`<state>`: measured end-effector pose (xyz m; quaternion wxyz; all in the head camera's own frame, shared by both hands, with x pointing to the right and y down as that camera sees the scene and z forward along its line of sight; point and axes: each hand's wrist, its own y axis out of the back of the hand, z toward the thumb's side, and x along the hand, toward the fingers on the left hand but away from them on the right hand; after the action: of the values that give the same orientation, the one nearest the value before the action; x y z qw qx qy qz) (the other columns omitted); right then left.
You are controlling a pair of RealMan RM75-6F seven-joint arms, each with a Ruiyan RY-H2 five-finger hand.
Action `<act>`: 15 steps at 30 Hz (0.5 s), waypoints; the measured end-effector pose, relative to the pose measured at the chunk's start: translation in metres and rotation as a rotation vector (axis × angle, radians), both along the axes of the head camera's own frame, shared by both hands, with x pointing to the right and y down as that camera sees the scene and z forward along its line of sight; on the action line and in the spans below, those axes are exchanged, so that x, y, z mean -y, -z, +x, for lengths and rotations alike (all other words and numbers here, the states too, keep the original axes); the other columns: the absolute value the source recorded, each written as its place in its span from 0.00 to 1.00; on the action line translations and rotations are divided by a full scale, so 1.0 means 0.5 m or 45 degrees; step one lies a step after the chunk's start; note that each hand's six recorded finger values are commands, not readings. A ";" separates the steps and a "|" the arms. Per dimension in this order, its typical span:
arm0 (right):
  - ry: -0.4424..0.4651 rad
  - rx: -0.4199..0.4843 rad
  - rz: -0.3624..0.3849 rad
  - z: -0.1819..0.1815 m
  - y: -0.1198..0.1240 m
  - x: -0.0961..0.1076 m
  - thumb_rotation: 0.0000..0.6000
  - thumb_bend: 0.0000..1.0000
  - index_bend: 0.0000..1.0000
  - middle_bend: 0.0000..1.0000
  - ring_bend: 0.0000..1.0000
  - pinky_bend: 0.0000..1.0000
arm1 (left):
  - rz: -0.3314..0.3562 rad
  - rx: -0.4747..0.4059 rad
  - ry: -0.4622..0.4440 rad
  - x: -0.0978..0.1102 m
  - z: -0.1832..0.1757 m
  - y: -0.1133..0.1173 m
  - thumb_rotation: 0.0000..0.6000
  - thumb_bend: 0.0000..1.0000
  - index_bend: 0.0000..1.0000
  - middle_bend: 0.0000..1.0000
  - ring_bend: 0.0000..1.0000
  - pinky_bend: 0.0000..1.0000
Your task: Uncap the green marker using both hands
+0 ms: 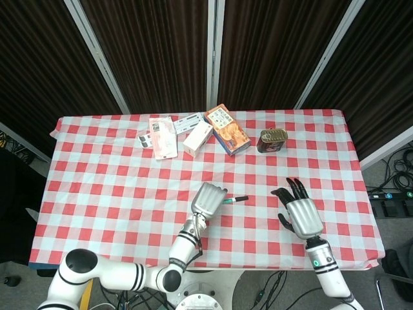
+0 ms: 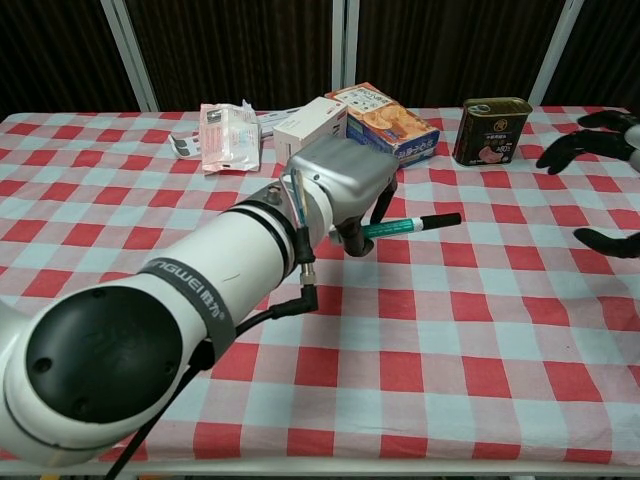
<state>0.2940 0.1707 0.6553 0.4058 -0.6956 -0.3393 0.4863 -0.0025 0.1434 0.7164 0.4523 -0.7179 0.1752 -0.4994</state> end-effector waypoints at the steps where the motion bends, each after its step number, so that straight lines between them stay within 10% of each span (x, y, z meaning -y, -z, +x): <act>1: 0.027 -0.007 0.004 -0.015 -0.002 0.010 1.00 0.26 0.35 0.34 0.06 0.04 | 0.001 0.005 -0.006 0.001 -0.002 0.000 1.00 0.43 0.55 0.60 0.94 0.91; 15: 0.148 -0.016 -0.043 -0.157 -0.054 0.067 1.00 0.26 0.42 0.39 0.11 0.07 | 0.042 0.005 -0.041 0.023 -0.008 0.024 1.00 0.43 0.55 0.60 0.94 0.91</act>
<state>0.2156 0.1372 0.6823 0.4235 -0.7179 -0.2875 0.4718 -0.0064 0.1320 0.7046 0.4724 -0.7121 0.1711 -0.4904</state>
